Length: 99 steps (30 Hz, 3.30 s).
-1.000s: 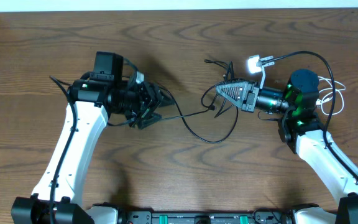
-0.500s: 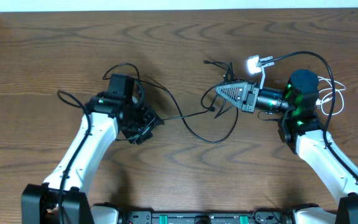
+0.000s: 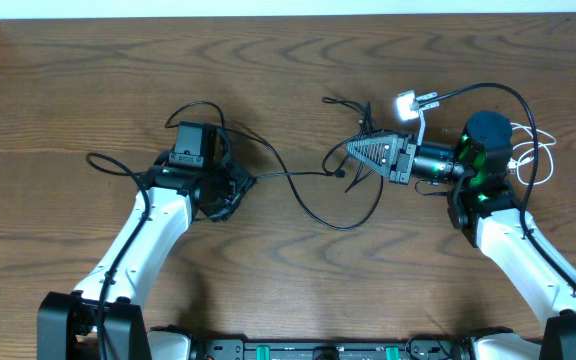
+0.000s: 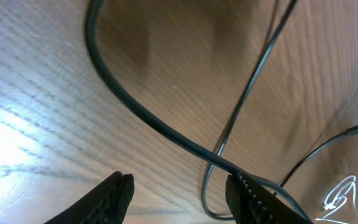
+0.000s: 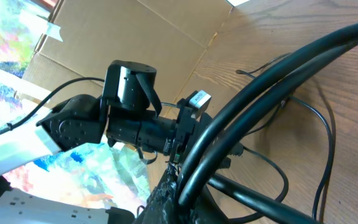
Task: Untangle cables
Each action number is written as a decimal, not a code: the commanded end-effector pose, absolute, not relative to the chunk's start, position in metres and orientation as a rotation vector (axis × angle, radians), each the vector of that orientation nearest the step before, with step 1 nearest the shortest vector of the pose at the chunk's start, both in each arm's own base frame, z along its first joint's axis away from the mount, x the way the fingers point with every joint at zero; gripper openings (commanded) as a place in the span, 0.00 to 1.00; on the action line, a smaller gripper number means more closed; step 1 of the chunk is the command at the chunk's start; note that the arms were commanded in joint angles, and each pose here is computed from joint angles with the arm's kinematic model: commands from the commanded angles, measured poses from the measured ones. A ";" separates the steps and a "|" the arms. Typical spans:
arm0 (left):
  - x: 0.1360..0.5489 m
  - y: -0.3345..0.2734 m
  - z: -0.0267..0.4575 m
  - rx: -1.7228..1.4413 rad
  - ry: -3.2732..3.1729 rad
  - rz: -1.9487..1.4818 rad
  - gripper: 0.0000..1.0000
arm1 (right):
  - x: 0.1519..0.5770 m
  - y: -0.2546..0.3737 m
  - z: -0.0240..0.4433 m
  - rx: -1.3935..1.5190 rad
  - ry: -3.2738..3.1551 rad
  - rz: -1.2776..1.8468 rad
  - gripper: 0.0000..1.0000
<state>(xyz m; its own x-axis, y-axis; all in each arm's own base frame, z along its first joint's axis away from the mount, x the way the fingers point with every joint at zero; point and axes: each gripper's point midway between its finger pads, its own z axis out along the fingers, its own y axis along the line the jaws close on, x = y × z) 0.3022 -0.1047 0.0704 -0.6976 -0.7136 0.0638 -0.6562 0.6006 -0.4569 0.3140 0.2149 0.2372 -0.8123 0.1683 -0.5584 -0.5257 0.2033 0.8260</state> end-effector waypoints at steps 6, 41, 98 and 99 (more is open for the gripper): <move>0.297 -0.118 0.077 -1.184 2.718 -0.830 0.54 | 0.313 0.215 0.237 -0.372 1.932 1.647 0.01; 0.327 -0.137 0.127 -0.726 2.603 -1.053 0.08 | 0.309 0.216 0.237 -0.405 1.927 1.652 0.01; 0.295 -0.259 0.259 -0.379 2.321 -1.679 0.08 | 0.259 0.285 0.259 -0.725 1.767 1.723 0.34; 0.293 -0.262 0.260 -0.365 2.322 -1.685 0.08 | 0.259 0.285 0.259 -0.723 1.768 1.723 0.34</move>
